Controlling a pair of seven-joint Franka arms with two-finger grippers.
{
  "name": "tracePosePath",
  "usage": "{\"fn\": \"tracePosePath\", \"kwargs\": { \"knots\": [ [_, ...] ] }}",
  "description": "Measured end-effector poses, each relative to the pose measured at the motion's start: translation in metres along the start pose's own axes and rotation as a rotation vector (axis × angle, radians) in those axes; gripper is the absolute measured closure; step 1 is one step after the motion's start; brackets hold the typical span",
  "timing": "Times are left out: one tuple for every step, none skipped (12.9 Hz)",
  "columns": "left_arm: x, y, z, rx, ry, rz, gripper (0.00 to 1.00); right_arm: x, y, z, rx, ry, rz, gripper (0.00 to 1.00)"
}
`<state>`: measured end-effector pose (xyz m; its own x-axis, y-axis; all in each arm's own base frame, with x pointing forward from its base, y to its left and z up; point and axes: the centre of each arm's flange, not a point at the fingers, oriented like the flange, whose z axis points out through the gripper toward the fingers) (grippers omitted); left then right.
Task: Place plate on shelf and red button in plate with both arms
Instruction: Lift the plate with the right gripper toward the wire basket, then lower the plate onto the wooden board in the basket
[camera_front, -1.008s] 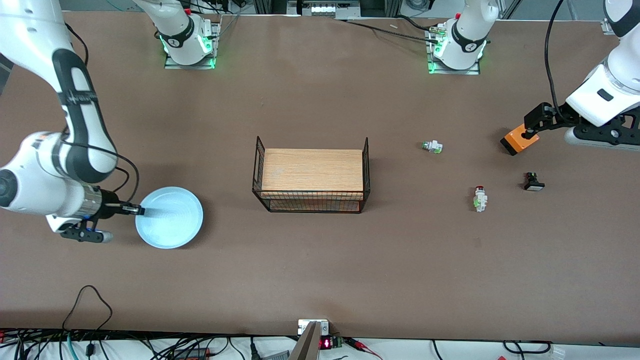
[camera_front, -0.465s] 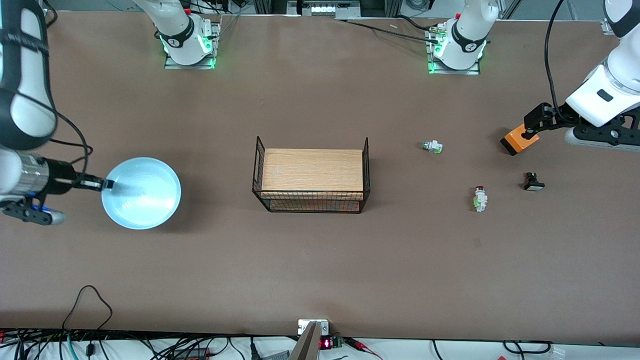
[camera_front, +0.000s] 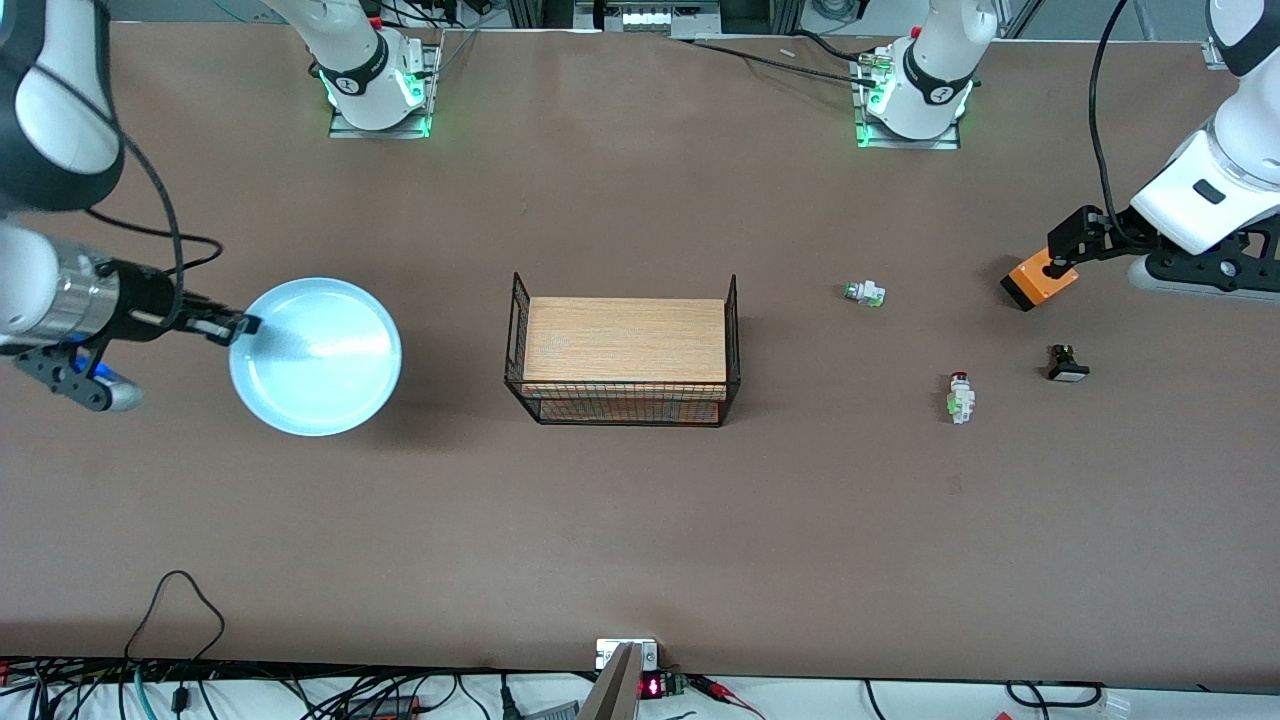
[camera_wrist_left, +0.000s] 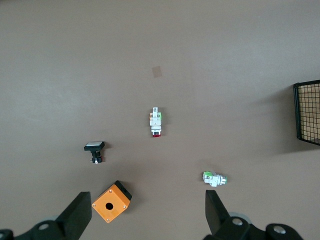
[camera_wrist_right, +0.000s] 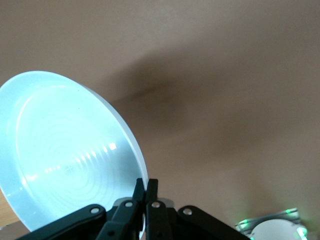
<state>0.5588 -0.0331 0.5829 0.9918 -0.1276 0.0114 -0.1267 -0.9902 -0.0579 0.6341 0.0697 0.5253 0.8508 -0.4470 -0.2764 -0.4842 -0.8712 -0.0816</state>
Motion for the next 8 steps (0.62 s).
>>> {"fn": "tracePosePath", "kwargs": {
  "knots": [
    [0.000, 0.000, 0.000, 0.000, -0.002, 0.000, 0.00, -0.014, -0.014, -0.002, -0.002, 0.007, 0.027, 0.97],
    [0.000, 0.000, 0.000, 0.000, -0.003, 0.000, 0.00, -0.026, -0.028, -0.002, -0.006, 0.011, 0.053, 0.97],
    [0.000, 0.000, 0.001, 0.000, -0.003, -0.001, 0.00, -0.038, -0.042, 0.000, -0.010, 0.012, 0.076, 0.97],
    [0.000, 0.000, 0.001, 0.000, -0.003, -0.001, 0.00, -0.050, -0.055, 0.003, -0.015, 0.012, 0.100, 0.97],
    [0.000, -0.001, 0.001, 0.000, -0.004, -0.001, 0.00, -0.064, -0.068, 0.006, -0.021, 0.011, 0.126, 0.97],
    [0.000, -0.001, 0.001, 0.000, -0.004, -0.001, 0.00, -0.078, -0.082, 0.011, -0.029, 0.010, 0.148, 0.97],
    [0.000, -0.001, 0.001, 0.000, -0.004, -0.001, 0.00, -0.092, -0.097, 0.016, -0.035, 0.011, 0.167, 0.97],
    [0.000, -0.001, 0.001, 0.000, -0.004, -0.002, 0.00, -0.107, -0.113, 0.022, -0.037, 0.016, 0.190, 0.97]
  ]
}}
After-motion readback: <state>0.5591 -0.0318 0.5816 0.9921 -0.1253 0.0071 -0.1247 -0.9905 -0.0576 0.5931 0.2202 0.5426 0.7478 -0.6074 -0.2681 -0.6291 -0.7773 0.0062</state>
